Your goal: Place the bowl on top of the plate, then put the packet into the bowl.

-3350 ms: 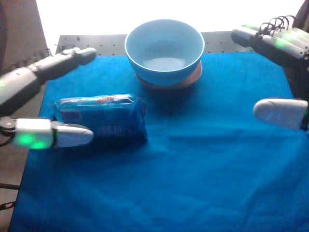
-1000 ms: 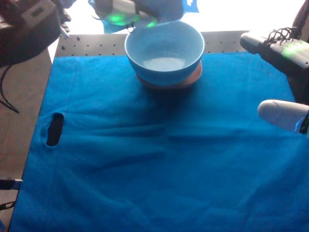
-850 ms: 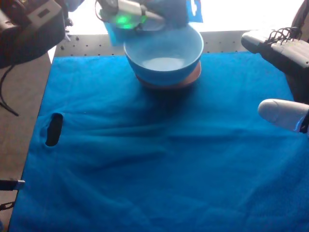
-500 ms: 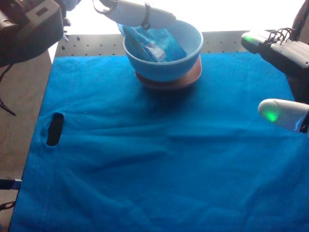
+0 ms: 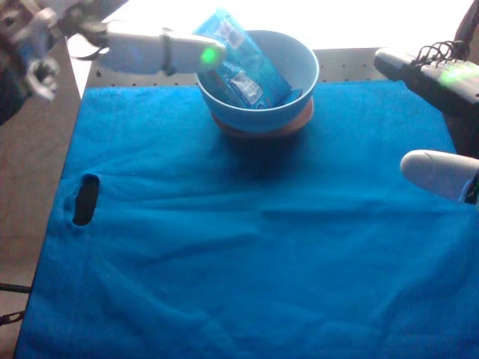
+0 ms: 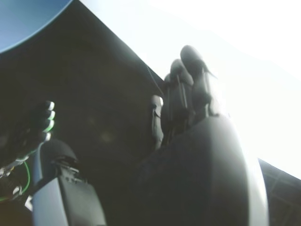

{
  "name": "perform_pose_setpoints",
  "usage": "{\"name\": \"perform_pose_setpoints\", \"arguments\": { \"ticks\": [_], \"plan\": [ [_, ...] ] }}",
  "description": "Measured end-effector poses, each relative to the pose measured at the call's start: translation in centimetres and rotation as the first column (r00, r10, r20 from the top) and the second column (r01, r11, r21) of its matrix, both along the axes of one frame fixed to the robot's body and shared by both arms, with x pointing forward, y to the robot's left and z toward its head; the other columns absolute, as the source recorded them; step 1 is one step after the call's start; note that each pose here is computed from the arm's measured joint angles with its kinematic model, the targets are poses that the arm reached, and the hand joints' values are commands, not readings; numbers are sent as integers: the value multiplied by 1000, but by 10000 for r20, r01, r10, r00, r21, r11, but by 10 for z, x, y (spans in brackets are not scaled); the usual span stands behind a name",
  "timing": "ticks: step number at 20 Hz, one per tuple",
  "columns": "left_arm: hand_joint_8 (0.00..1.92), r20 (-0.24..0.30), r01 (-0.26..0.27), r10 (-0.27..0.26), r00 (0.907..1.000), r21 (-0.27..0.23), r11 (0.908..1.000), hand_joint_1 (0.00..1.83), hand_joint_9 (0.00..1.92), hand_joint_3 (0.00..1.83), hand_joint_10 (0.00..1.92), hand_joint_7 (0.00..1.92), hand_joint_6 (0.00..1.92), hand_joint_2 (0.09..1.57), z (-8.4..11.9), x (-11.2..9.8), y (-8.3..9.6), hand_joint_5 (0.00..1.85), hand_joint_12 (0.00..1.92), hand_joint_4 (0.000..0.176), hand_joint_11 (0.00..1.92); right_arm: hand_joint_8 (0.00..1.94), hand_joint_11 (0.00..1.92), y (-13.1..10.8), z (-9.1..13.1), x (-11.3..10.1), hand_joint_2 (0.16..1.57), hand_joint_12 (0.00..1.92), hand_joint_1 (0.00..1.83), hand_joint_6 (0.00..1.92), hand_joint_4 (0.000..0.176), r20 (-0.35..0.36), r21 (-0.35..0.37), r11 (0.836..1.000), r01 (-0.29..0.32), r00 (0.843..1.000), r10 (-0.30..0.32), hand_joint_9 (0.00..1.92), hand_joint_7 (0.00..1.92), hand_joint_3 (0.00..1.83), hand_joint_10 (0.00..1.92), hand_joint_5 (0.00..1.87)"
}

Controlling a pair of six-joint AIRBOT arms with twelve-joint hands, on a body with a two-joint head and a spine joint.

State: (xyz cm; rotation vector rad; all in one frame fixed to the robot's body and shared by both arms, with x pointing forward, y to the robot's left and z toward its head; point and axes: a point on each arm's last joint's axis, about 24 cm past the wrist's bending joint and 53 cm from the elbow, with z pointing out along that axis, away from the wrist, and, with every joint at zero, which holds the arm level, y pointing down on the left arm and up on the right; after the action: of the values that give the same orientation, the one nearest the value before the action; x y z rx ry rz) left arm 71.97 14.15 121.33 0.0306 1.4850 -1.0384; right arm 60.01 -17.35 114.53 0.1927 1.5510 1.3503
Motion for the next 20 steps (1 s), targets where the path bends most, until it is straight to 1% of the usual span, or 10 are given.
{"name": "perform_pose_setpoints", "arguments": {
  "ticks": [1, 3, 5, 7, 9, 11, 13, 17, 18, 20],
  "plan": [
    [0, -31, -30, 29, 10000, -186, 9998, 361, 0, 11, 0, 0, 1, 907, -4, -9, 9, 23, 0, 176, 0, 0, 1, -3, -2, -1, 1251, 0, 54, 0, 40, -46, 11, 10000, 64, 10000, -64, 0, 0, 0, 0, 0],
    [0, -283, -183, 170, 9995, -439, 9989, 436, 0, 10, 0, 1, 12, 913, -16, -26, 27, 57, 0, 176, 0, 0, 0, -11, -9, -3, 1231, 0, 118, 0, 66, -258, 10, 9996, 296, 9992, -296, 0, 0, 0, 0, 0],
    [0, -787, -523, 464, 9958, -757, 9958, 518, 0, 16, 0, 12, 4, 948, -35, -44, 47, 63, 0, 119, 0, 0, 0, -33, -19, -5, 1198, 0, 165, 0, 111, -666, 137, 9945, 1042, 9924, -1031, 0, 0, 0, 0, 0],
    [0, -987, -706, 602, 9933, -1055, 9919, 588, 0, 12, 0, 2, 4, 948, -44, -59, 58, 64, 0, 121, 0, 0, 0, -44, -17, -6, 1199, 0, 143, 0, 95, -644, 194, 9908, 1341, 9891, -1326, 0, 0, 0, 0, 0],
    [0, -1159, -862, 698, 9908, -1428, 9860, 554, 0, 0, 0, 0, 2, 911, -55, -83, 69, 41, 0, 153, 0, 0, 0, -50, -9, -9, 1188, 0, 140, 0, 105, -443, 481, 9871, 1528, 9876, -1507, 0, 0, 0, 0, 0],
    [2, -1470, -1122, 882, 9852, -1638, 9801, 602, 0, 0, 0, 5, 14, 899, -69, -104, 81, 79, 0, 101, 0, 0, 0, -54, -11, -12, 1166, 0, 116, 0, 105, -519, 519, 9849, 1651, 9853, -1625, 0, 0, 0, 0, 0],
    [0, -1728, -1593, 1267, 9768, -1899, 9688, 645, 0, 0, 0, 0, 8, 894, -76, -121, 99, 73, 0, 96, 0, 0, 0, -62, -16, -18, 1172, 0, 145, 0, 103, -679, 526, 9805, 1895, 9802, -1858, 0, 0, 0, 0, 0],
    [0, -1828, -2429, 2012, 9623, -2457, 9384, 600, 0, 6, 0, 0, 0, 916, -80, -143, 123, 19, 0, 164, 0, 1, 0, -89, -26, -30, 1150, 0, 159, 0, 138, -1032, 377, 9610, 2739, 9576, -2689, 0, 2, 0, 0, 0],
    [0, -1894, -2527, 2070, 9598, -2632, 9310, 585, 0, 9, 0, 0, 0, 925, -82, -147, 125, 3, 0, 144, 0, 0, 0, -92, -25, -30, 1131, 0, 171, 0, 165, -1030, 389, 9577, 2852, 9544, -2801, 0, 0, 0, 0, 0],
    [0, -2153, -2593, 2032, 9552, -2772, 9252, 561, 0, 8, 0, 0, 0, 928, -88, -153, 125, 0, 0, 132, 0, 0, 0, -99, -19, -32, 1131, 0, 163, 0, 176, -857, 520, 9508, 3054, 9499, -3005, 0, 0, 0, 0, 0]
  ]
}}
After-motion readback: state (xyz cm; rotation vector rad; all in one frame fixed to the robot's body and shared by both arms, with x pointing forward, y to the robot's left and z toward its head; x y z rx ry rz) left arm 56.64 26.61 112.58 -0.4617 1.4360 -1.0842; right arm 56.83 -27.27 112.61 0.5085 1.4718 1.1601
